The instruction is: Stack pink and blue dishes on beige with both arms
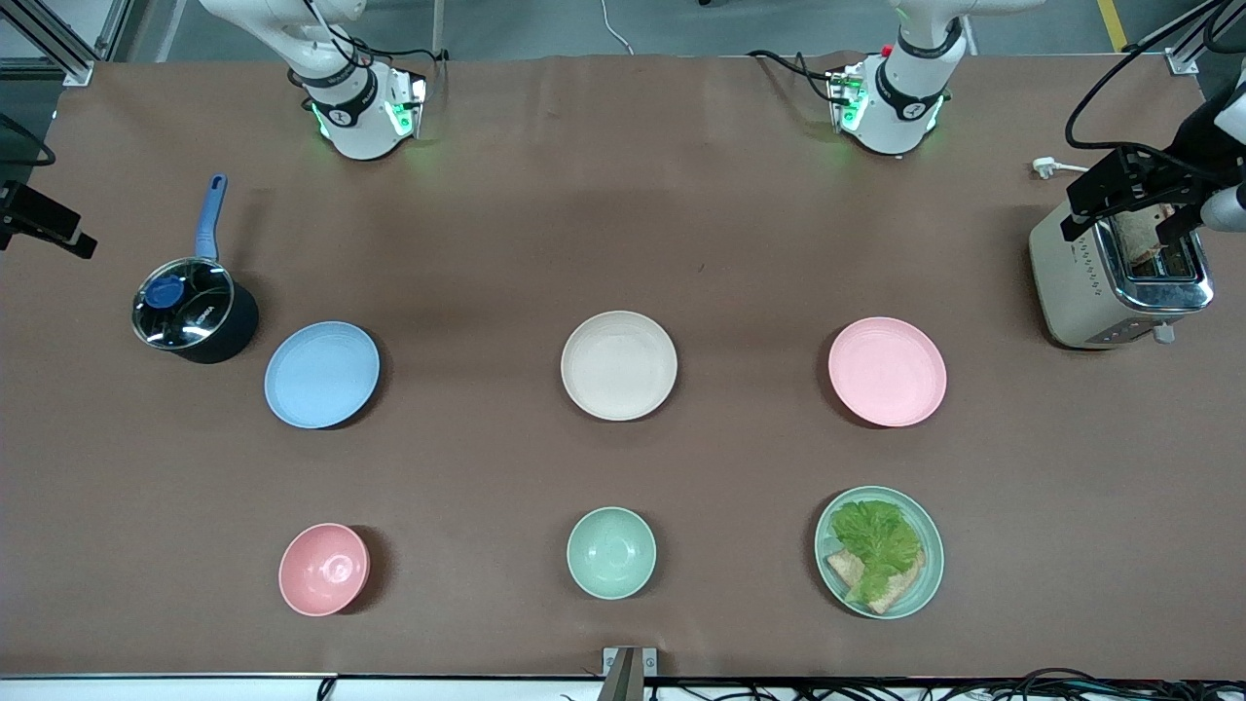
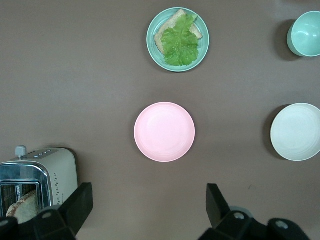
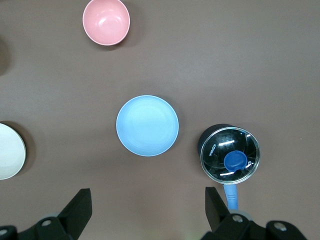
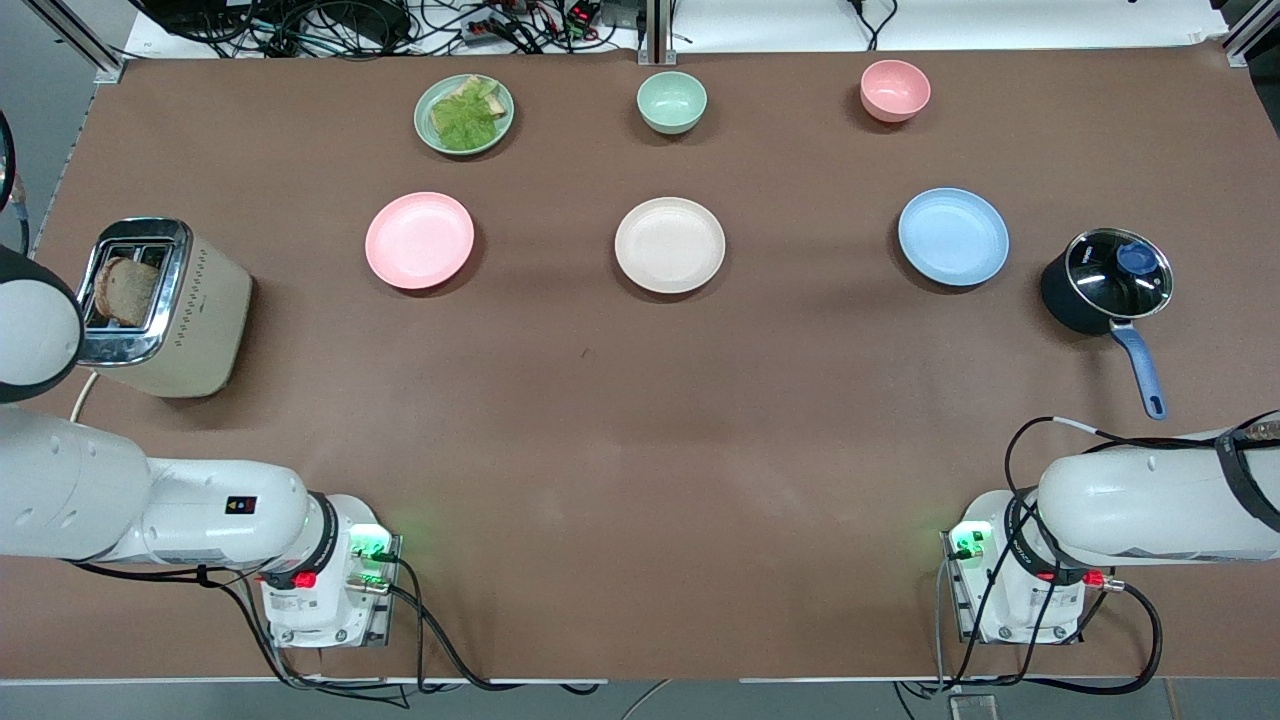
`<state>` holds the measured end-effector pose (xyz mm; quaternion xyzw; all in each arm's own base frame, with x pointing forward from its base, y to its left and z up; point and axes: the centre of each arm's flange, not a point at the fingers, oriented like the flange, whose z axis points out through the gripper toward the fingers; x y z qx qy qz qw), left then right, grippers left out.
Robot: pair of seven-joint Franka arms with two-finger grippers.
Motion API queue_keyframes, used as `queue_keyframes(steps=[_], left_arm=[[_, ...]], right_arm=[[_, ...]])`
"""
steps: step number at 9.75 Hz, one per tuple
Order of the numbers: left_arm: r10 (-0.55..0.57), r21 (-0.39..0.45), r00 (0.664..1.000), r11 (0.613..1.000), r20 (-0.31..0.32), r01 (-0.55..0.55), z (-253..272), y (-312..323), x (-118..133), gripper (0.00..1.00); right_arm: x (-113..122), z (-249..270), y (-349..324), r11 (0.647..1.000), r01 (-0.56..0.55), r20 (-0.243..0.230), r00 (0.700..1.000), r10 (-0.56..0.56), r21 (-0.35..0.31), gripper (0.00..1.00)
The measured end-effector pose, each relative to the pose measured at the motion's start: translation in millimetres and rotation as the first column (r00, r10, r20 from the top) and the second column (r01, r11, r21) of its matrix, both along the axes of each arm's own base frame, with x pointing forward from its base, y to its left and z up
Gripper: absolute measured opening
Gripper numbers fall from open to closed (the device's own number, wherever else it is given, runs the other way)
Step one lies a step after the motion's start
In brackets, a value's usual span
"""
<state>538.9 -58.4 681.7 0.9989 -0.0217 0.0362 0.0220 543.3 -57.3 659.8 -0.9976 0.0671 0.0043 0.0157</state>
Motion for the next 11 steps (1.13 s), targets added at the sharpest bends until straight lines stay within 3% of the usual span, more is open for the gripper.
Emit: queue_keyframes(steps=[6, 8, 11], left_arm=[[0.02, 0.002, 0.999, 1.0, -0.033, -0.02, -17.2, 7.1, 7.3, 1.0], [0.038, 0.004, 0.997, 0.999, -0.074, -0.038, -66.3, 17.2, 31.9, 1.0], [0.047, 0.004, 0.992, 0.999, -0.116, -0.047, -200.2, 21.1, 79.5, 0.97]], right_arm=[[0.9, -4.3, -2.8, 1.0, -0.008, -0.011, 1.0, 0.008, 0.001, 1.0], [10.4, -40.1, -19.3, 0.999, -0.048, -0.055, 0.997, 0.049, 0.01, 1.0], [41.8, -158.9, -37.1, 0.995, -0.082, -0.077, 0.993, 0.086, 0.053, 1.0]])
